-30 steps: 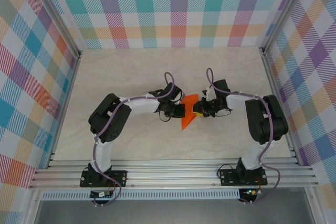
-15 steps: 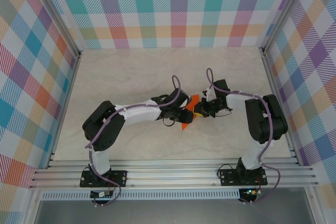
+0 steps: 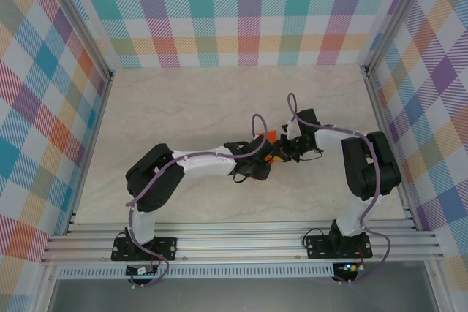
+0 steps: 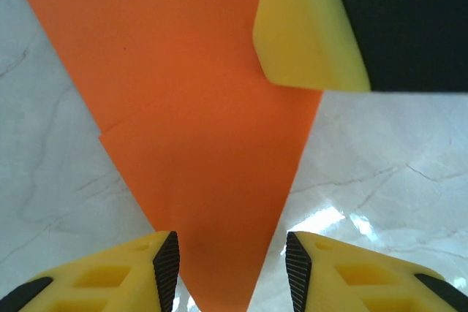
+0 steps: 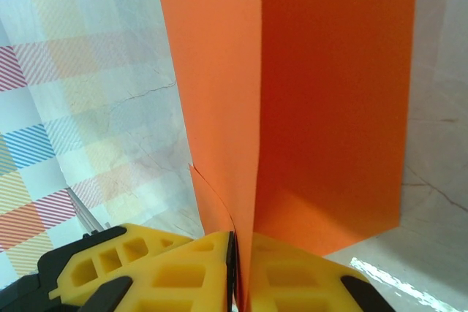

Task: Fold a paper plane with a square sheet of paper (pick it up from the middle)
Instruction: Fourth fold the wing at the center of the table.

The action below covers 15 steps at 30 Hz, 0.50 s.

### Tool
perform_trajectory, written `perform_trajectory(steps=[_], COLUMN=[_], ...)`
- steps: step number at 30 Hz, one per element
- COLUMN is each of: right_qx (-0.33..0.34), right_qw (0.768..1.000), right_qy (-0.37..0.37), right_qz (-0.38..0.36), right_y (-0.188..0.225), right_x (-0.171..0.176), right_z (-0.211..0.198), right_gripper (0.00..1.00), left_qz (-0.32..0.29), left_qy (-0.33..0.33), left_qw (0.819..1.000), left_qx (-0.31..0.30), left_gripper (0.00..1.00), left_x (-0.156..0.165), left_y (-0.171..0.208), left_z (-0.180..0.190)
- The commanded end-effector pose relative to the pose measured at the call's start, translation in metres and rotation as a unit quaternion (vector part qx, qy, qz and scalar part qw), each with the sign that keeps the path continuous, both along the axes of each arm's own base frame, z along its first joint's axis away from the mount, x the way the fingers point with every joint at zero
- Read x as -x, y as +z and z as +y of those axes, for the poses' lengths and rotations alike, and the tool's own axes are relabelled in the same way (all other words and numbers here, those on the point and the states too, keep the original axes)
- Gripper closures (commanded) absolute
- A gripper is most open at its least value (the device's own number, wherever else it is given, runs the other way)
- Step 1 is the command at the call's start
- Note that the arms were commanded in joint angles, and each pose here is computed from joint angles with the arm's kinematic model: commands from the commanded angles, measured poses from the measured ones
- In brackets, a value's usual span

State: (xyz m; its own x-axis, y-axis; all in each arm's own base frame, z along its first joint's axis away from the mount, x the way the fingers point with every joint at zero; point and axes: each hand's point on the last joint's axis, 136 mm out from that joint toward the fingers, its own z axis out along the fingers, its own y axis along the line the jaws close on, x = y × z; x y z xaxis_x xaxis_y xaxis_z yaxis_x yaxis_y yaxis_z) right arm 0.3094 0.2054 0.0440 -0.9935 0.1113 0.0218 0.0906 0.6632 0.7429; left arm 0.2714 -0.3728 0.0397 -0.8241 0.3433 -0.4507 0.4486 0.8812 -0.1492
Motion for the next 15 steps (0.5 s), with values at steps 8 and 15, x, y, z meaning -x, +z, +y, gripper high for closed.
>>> perform_trajectory(steps=[8,15], right_qx=[-0.017,-0.016], right_qw=[1.000,1.000], right_qy=[0.007,0.009], right_qz=[-0.012,-0.013], right_y=[0.0182,0.0201], right_x=[-0.0017,-0.0014], right_z=[0.0034,0.0034], right_gripper=[0.87,0.87], left_qz=[-0.028,-0.040], left_qy=[0.000,0.004], left_qw=[0.999,0.998], left_qx=[-0.043,-0.056], left_gripper=[0.63,0.73], left_x=[0.0011,0.0024], left_y=[-0.0031,-0.0024], left_z=[-0.0016,0.0013])
